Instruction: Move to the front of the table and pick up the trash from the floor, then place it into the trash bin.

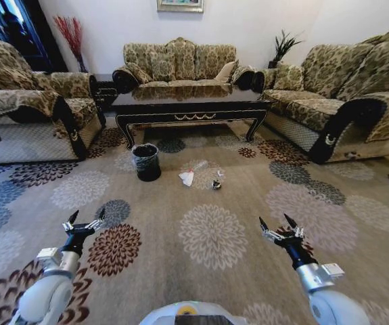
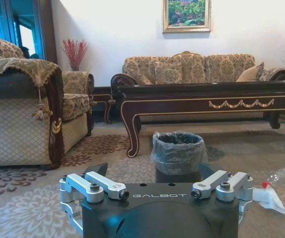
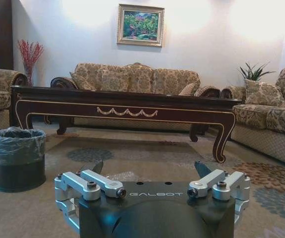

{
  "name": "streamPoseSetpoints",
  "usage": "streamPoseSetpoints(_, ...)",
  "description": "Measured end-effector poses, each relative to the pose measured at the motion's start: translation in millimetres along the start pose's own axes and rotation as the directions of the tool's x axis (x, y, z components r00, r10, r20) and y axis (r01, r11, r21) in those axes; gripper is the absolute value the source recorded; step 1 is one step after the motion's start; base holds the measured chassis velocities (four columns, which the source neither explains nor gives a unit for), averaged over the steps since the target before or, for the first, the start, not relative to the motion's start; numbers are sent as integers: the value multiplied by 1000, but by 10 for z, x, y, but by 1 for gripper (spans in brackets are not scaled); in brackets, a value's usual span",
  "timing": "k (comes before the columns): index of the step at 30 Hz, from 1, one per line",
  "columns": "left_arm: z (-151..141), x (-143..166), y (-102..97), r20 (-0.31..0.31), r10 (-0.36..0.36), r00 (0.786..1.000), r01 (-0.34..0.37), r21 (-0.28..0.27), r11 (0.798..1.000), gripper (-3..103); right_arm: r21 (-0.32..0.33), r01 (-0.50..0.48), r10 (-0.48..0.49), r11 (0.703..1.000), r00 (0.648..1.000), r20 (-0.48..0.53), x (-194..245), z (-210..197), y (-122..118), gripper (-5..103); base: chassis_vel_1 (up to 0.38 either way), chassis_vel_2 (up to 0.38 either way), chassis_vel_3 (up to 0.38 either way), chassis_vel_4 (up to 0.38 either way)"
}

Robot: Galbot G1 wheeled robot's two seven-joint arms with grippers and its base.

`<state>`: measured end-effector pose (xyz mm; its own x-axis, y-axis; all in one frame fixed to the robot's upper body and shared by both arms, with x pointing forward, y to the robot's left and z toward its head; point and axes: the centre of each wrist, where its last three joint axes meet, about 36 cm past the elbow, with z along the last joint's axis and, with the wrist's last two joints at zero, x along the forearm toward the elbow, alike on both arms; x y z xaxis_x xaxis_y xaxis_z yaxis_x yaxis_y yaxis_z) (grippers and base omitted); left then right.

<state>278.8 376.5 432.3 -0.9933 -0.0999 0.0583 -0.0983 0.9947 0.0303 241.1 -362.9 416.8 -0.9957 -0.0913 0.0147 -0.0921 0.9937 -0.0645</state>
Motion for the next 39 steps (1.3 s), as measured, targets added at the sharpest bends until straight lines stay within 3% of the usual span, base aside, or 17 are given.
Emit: streamPoseSetpoints(39,11,-9,-1,0,-6,1000,6,6,1000,100,8,-3,3,1000,1000,-15,37,38,41,100,-176,180,177,-178)
